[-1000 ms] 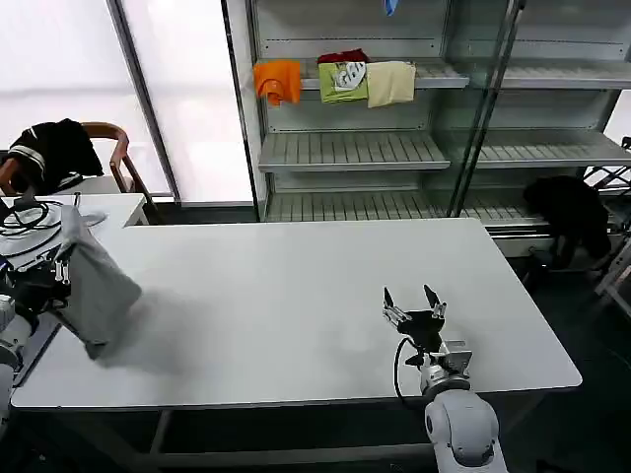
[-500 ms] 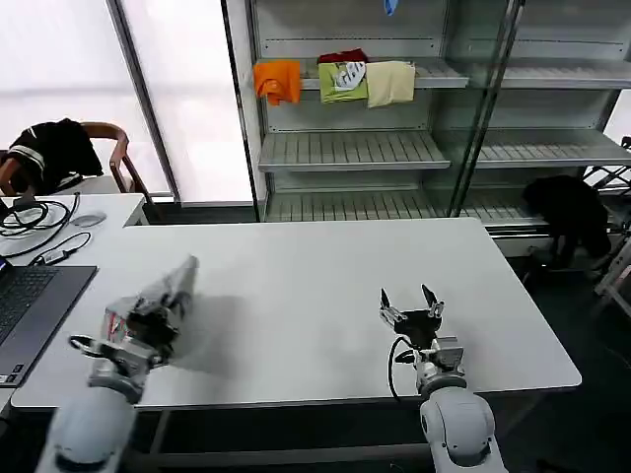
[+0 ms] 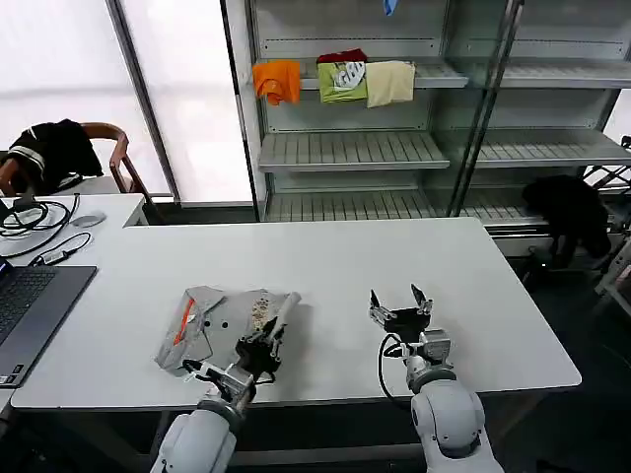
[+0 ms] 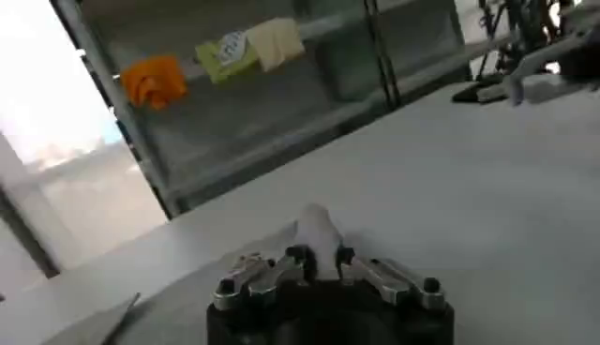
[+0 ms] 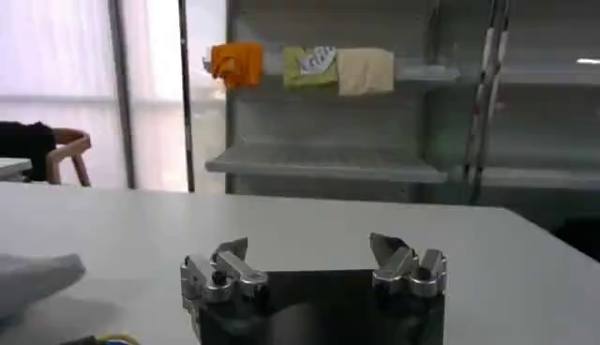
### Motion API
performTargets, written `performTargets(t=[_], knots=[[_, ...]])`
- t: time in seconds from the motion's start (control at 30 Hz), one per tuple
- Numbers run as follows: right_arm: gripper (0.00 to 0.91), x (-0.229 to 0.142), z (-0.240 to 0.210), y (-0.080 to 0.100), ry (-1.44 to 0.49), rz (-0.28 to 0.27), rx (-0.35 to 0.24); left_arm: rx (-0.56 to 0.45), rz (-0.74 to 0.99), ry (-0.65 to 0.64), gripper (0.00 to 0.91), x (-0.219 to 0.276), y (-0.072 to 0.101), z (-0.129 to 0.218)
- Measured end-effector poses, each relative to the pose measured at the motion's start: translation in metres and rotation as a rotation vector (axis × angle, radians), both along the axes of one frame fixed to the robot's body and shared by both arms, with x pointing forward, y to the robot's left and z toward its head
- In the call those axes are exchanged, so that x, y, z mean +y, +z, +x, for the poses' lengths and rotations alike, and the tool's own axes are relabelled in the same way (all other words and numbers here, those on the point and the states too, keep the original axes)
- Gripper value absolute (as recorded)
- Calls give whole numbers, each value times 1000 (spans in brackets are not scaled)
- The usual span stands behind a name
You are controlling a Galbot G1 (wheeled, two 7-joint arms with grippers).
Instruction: Fold and organize the clothes.
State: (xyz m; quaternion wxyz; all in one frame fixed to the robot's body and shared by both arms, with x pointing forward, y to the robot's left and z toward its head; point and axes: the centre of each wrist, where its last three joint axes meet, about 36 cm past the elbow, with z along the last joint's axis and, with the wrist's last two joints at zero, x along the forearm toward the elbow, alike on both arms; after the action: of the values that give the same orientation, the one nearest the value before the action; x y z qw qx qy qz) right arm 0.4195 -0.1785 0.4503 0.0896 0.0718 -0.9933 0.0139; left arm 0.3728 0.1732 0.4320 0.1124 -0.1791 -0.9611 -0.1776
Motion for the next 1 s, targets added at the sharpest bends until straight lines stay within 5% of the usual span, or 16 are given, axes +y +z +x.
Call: performTargets(t=[0.33,0.6,0.93,0.97,1.0], knots=[[907,37,18,-3,144,168,100,-109,-222,-40,907,-14,44,-15],[907,73,17,-17,256,292,209,-218,-260,48,907,36,77,-7],[907,92,1,-33,318,366,314,-240,-170,273,907,151,67,26],[625,92,0,-34,318,371,320,-231,-168,299,907,163,63,28],[0,92,-1,-36,319,375,325,-225,-169,318,907,172,61,29]])
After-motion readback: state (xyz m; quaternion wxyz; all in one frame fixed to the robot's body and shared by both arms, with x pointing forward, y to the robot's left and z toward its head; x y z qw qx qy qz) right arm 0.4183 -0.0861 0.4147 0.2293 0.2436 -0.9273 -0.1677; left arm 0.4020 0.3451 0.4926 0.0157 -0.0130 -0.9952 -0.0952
